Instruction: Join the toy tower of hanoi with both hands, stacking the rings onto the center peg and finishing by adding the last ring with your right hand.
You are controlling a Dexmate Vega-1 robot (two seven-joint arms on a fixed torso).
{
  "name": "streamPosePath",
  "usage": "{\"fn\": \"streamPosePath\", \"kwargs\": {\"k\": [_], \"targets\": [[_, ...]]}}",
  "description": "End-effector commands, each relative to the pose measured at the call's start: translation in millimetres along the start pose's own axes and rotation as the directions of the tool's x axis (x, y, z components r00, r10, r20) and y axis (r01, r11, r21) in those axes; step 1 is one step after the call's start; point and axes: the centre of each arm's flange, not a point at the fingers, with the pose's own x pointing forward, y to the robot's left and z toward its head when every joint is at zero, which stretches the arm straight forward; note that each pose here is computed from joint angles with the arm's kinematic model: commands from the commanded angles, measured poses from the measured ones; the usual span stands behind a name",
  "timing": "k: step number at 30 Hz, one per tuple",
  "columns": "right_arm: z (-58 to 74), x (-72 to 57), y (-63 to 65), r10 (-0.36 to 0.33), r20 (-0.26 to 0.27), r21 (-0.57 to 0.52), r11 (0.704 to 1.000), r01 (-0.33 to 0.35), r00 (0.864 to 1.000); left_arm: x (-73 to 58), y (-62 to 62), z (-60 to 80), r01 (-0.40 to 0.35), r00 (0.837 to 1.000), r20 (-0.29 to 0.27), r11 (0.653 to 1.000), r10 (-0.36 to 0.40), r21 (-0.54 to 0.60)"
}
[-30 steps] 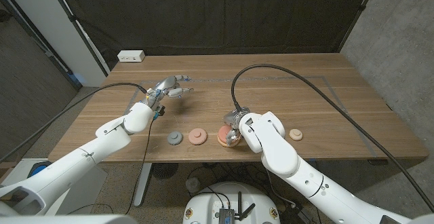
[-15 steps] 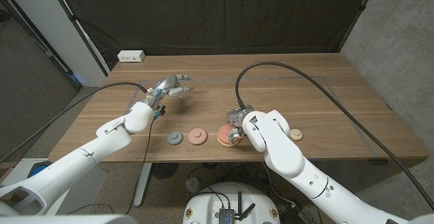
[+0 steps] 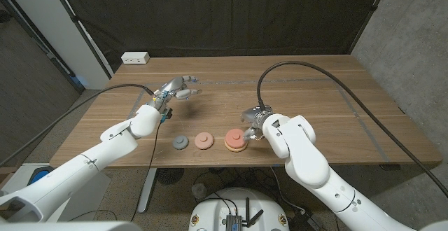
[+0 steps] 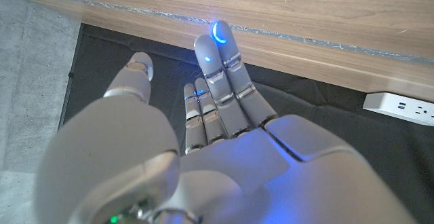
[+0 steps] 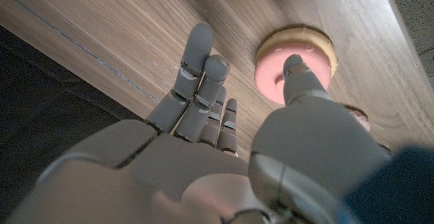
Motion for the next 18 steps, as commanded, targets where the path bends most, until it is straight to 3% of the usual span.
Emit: {"fn": "streamPosePath", "kwargs": {"k": [1, 6, 11, 18], "targets": [[-43.2, -28.5, 12.7, -0.081, -0.04, 0.045, 0.996, 0.083, 0.996, -6.8, -0.9, 16.9, -0.046, 0.998, -0.043, 0.999, 0.047, 0.029], [-51.7, -36.9, 15.4, -0.124, -0.09, 0.077, 0.988, 0.131, 0.988, -8.6, -0.2, 18.8, -0.056, 0.997, -0.047, 0.998, 0.057, 0.019], [-57.7, -41.0, 18.9, -0.163, -0.102, 0.109, 0.979, 0.174, 0.981, -14.7, 9.5, 25.5, -0.063, 0.997, -0.046, 0.997, 0.064, 0.033], [-68.1, -47.0, 31.6, -0.201, -0.155, 0.142, 0.964, 0.224, 0.967, -17.2, 13.6, 25.8, -0.054, 0.998, -0.043, 0.998, 0.055, 0.037]]}}
